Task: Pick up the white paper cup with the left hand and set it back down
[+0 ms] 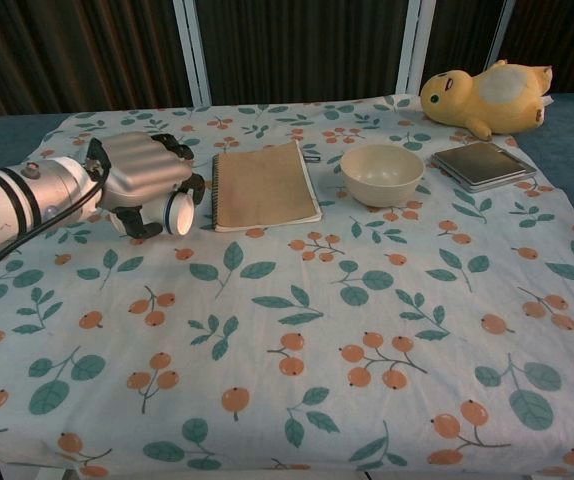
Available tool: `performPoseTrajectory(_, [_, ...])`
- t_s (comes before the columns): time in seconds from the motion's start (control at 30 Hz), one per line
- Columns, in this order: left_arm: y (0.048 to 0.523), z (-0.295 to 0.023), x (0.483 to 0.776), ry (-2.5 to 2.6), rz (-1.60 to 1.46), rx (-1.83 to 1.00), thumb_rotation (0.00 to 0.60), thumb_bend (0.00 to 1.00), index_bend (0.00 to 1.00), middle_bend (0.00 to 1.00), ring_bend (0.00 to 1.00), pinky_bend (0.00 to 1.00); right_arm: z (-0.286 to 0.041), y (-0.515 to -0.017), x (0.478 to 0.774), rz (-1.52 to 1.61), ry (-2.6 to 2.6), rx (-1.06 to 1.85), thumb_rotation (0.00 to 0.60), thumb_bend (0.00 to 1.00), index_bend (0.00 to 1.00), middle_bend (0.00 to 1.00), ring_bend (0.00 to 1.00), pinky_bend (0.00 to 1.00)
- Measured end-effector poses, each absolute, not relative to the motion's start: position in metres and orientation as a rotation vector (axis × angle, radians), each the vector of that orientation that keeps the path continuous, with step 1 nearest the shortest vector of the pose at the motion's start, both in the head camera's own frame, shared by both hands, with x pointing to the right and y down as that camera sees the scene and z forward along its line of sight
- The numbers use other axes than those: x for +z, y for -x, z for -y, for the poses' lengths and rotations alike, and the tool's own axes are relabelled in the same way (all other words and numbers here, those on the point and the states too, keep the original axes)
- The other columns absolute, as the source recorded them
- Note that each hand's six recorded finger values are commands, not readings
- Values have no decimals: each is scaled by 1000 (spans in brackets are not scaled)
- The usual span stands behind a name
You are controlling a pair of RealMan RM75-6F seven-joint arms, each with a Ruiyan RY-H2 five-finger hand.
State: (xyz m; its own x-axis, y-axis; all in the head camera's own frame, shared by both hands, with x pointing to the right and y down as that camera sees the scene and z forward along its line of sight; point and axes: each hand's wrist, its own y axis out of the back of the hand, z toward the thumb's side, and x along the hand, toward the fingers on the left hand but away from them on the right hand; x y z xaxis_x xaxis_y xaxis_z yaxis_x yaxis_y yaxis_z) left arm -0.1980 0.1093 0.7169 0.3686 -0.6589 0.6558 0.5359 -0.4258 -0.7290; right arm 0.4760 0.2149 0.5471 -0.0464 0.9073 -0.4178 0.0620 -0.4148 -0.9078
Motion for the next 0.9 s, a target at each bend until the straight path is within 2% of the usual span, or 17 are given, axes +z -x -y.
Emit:
performPoseTrajectory(0.2, [203,-103,704,1633,-305,-1326,600,418,357,405,71,20,-214,-468,548,1054,1563,1520,564,86,0,0,0,0])
performPoseTrajectory(0.47, [231,-99,699,2071,-854,-1241,600,406,358,407,72,33,-213,-463,546,1053,1598,1514,565,86,0,0,0,0])
performPoseTrajectory(0.73, [273,-109,714,2349,-1389,-1092,600,400,360,410,76,44,-214,-457,546,1041,1598,1504,566,86,0,0,0,0])
performPoseTrajectory(0.9, [294,-115,732,2364,-1516,-1092,600,401,359,409,76,46,-213,-458,544,1041,1594,1506,565,86,0,0,0,0])
